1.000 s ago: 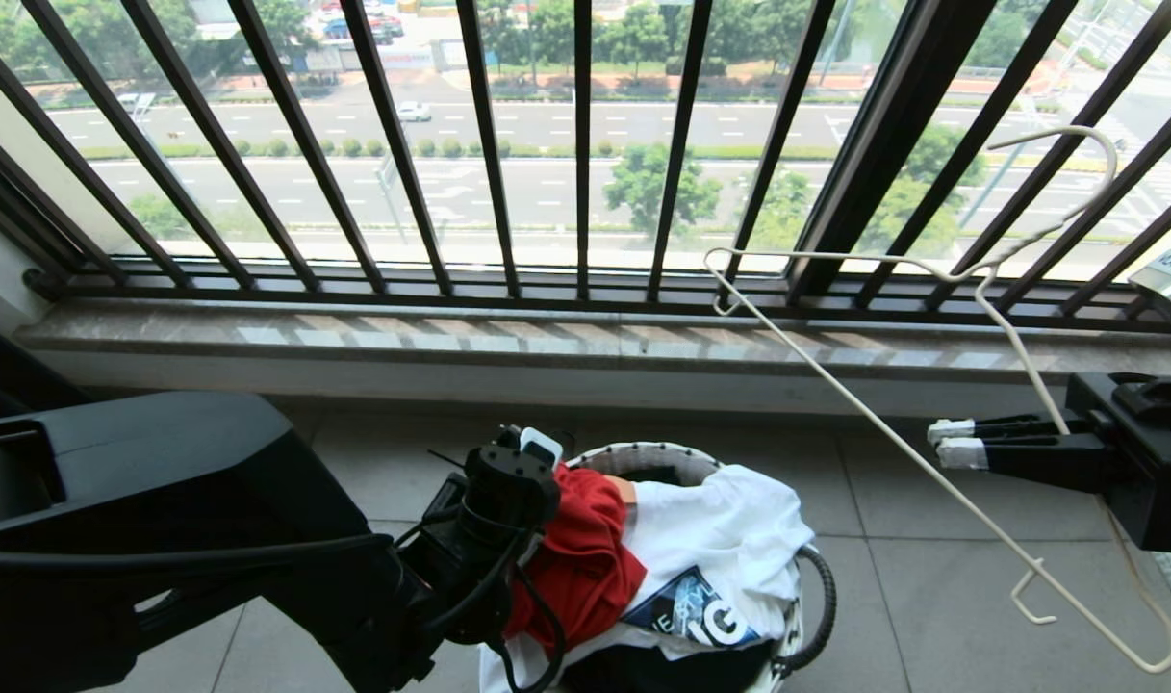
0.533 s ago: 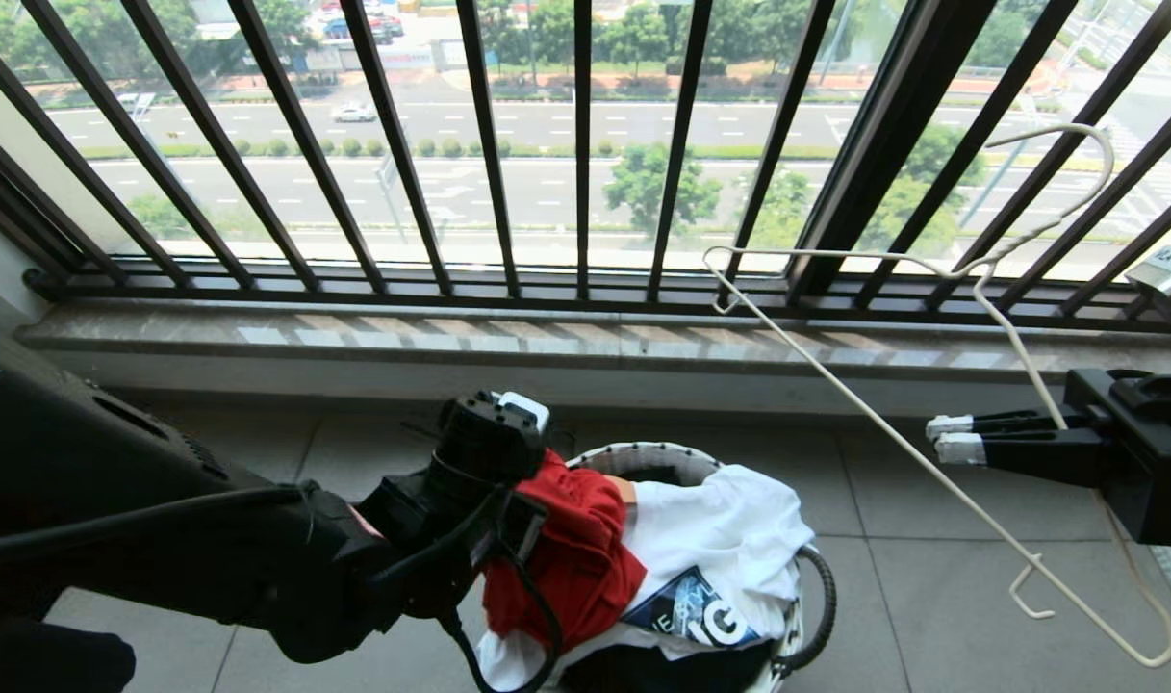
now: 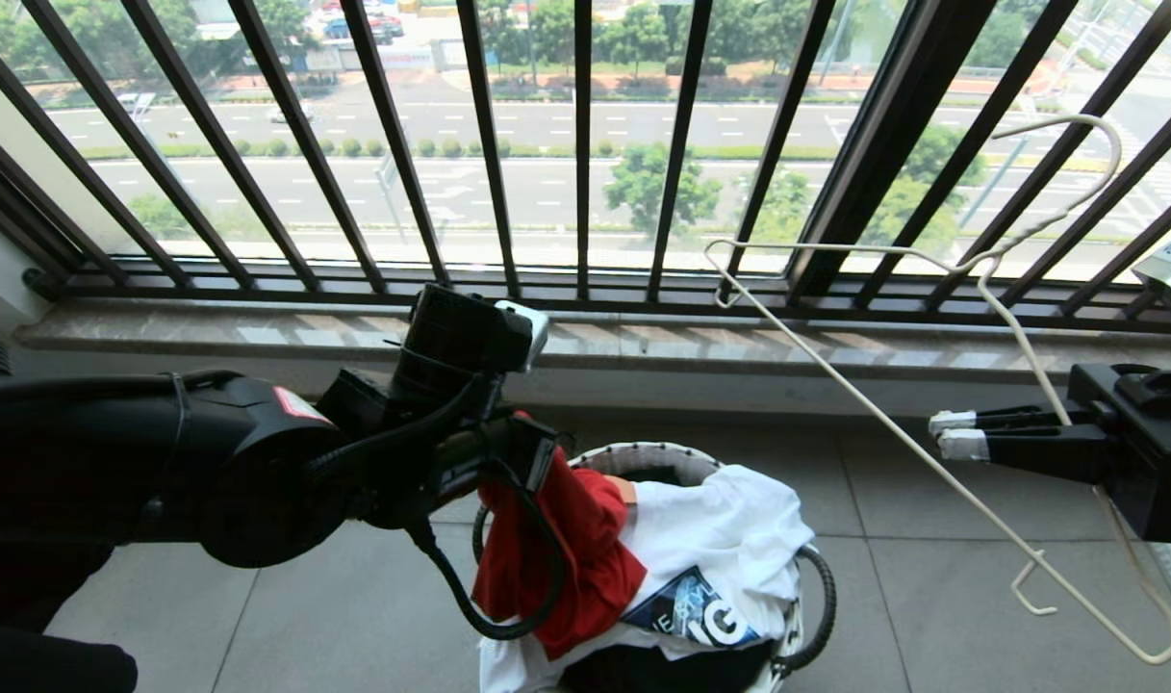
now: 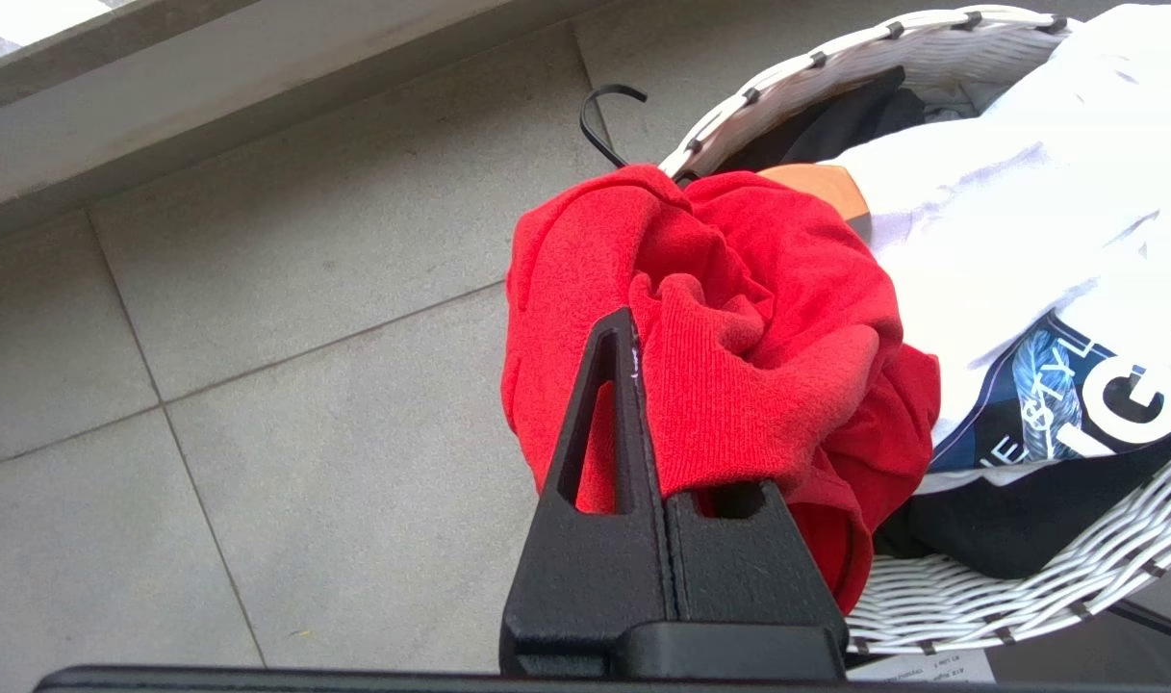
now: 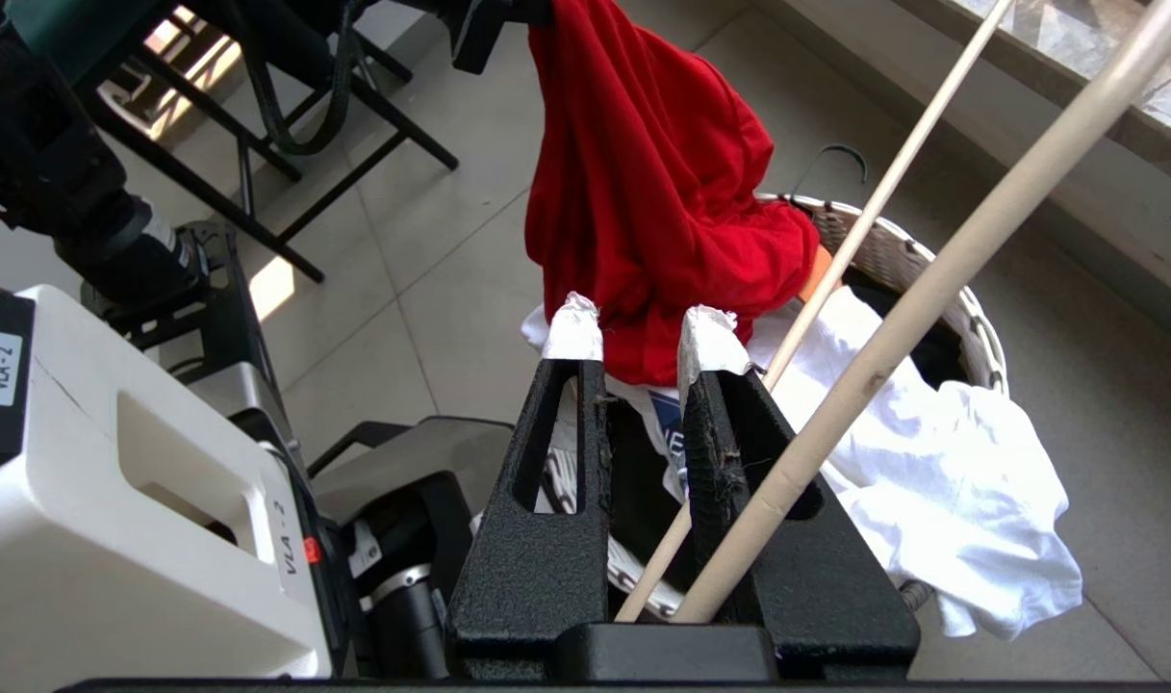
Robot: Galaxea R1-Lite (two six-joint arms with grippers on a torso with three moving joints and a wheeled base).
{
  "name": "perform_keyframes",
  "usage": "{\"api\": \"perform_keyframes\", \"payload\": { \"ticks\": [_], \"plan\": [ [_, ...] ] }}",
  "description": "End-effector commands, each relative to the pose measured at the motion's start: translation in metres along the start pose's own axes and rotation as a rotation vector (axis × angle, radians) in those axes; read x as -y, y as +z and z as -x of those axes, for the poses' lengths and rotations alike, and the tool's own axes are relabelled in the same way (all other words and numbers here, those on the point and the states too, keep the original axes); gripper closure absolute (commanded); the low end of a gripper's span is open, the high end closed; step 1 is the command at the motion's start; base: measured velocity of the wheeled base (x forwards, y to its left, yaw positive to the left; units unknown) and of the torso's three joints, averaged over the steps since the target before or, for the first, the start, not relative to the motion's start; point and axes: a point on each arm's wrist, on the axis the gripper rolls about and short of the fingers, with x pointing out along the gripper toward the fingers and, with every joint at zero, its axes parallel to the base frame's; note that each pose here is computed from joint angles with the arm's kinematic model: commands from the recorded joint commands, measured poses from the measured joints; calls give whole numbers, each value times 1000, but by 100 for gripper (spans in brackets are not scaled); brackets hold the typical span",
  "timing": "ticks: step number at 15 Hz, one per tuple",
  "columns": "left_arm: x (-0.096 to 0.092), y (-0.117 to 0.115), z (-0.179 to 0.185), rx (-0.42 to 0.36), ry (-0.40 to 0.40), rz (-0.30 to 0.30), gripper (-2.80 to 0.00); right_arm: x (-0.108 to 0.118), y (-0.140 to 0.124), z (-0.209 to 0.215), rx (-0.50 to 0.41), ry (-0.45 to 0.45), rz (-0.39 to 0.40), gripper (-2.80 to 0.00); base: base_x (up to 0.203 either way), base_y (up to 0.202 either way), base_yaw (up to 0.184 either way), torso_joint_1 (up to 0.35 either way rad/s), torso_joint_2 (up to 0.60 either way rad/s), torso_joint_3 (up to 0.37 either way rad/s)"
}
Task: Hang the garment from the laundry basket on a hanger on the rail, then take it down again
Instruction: Pick up clothes from the basket
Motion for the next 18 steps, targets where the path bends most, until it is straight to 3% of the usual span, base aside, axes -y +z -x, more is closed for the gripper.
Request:
{"api": "perform_keyframes", "payload": {
  "ticks": [1, 3, 7, 18],
  "plan": [
    [1, 7, 0, 23, -52, 11, 0, 1, -1, 0, 1, 5, -1, 0, 0, 0, 0, 0, 0, 0],
    [2, 2, -1, 7, -94, 4, 0, 3, -1, -1, -1, 5, -6, 0, 0, 0, 0, 0, 0, 0],
    [2, 4, 0, 14, -96, 10, 0, 4, -2, 1, -1, -3, -11, 0, 0, 0, 0, -1, 0, 23],
    [3, 3, -6, 8, -87, 10, 0, 5, -3, 2, -1, -12, -13, 0, 0, 0, 0, 2, 2, 192]
  ]
}}
